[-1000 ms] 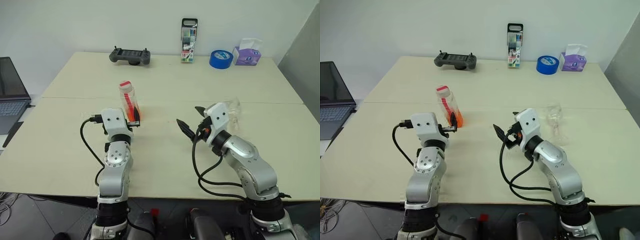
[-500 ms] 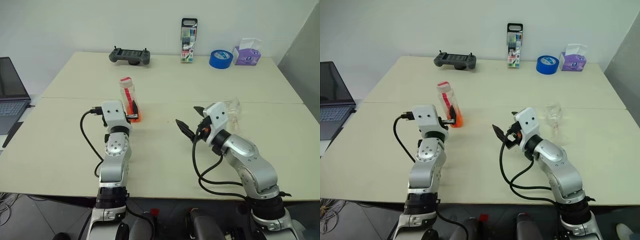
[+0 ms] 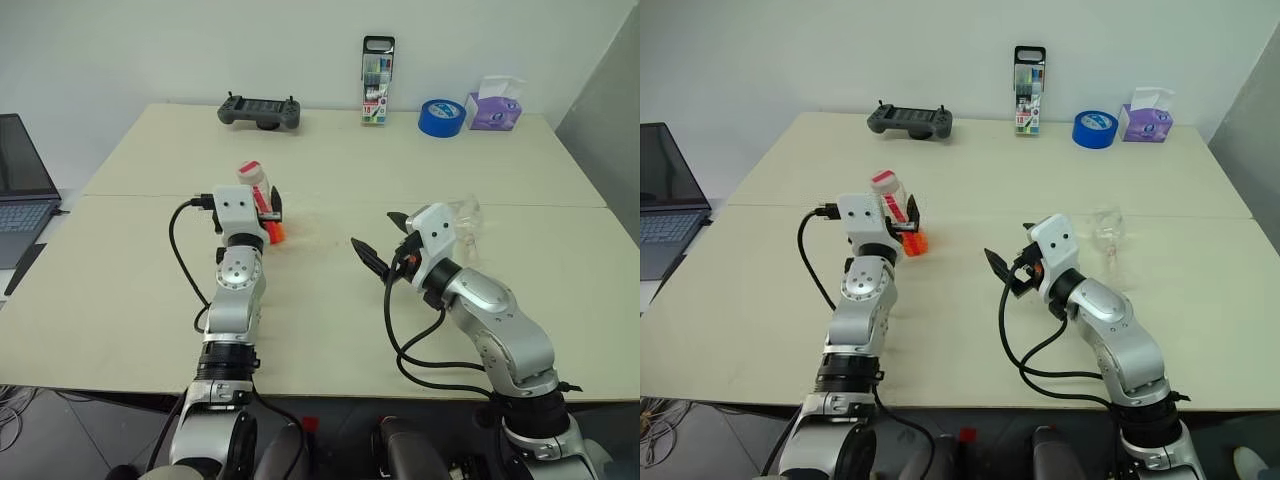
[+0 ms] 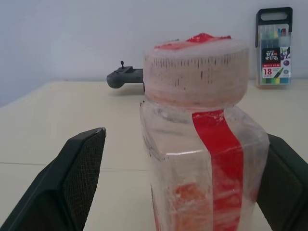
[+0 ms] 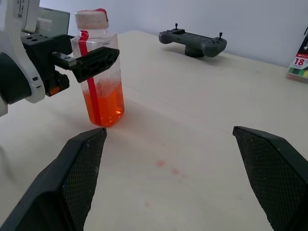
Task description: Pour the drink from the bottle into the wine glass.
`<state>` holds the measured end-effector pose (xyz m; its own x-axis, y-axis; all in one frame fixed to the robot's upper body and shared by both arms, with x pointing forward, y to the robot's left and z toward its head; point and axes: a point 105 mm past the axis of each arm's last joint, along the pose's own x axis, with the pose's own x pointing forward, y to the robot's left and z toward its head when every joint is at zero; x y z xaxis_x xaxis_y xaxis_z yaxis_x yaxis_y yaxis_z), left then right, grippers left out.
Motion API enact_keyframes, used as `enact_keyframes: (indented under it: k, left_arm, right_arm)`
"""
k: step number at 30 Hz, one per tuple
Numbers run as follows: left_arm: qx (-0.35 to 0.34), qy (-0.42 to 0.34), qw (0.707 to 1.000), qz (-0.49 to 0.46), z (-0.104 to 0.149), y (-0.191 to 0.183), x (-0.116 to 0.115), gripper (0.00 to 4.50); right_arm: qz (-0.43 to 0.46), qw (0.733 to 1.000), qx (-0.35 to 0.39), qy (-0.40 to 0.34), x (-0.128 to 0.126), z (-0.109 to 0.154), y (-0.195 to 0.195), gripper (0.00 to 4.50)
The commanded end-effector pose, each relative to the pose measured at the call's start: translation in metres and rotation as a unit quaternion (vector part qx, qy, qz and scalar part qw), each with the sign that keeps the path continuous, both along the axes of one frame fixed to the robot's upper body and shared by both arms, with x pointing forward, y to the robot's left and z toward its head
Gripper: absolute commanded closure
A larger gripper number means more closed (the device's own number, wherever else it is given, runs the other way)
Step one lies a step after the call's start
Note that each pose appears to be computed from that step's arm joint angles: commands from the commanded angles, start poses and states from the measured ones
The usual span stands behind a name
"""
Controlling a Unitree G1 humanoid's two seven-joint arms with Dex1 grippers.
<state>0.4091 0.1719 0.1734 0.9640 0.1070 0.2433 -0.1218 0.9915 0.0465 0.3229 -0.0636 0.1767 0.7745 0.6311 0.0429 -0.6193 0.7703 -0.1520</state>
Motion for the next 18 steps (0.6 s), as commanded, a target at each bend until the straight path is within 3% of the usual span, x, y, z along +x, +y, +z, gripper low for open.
enact_keyframes:
  k: [1, 9, 12, 18]
  left_arm:
    - [-0.001, -0.036, 0.999, 0.003, 0.019, 0.002, 0.002, 0.02]
    - [-0.008, -0.048, 0.999, -0.002, 0.025, -0.005, 0.004, 0.02]
    - [-0.014, -0.043, 0.999, -0.004, 0.021, -0.009, 0.003, 0.61]
    - [-0.032, -0.028, 0.999, 0.008, 0.013, -0.007, 0.004, 2.31]
  right_arm:
    - [0.01, 1.0, 0.008, -0.025, -0.002, 0.014, 0.002, 0.0]
    - [0.01, 1.0, 0.007, -0.023, -0.002, 0.012, 0.002, 0.0]
    - [0.01, 1.0, 0.007, -0.023, -0.002, 0.013, 0.003, 0.0]
    - [0.008, 1.0, 0.006, -0.026, -0.002, 0.015, 0.001, 0.0]
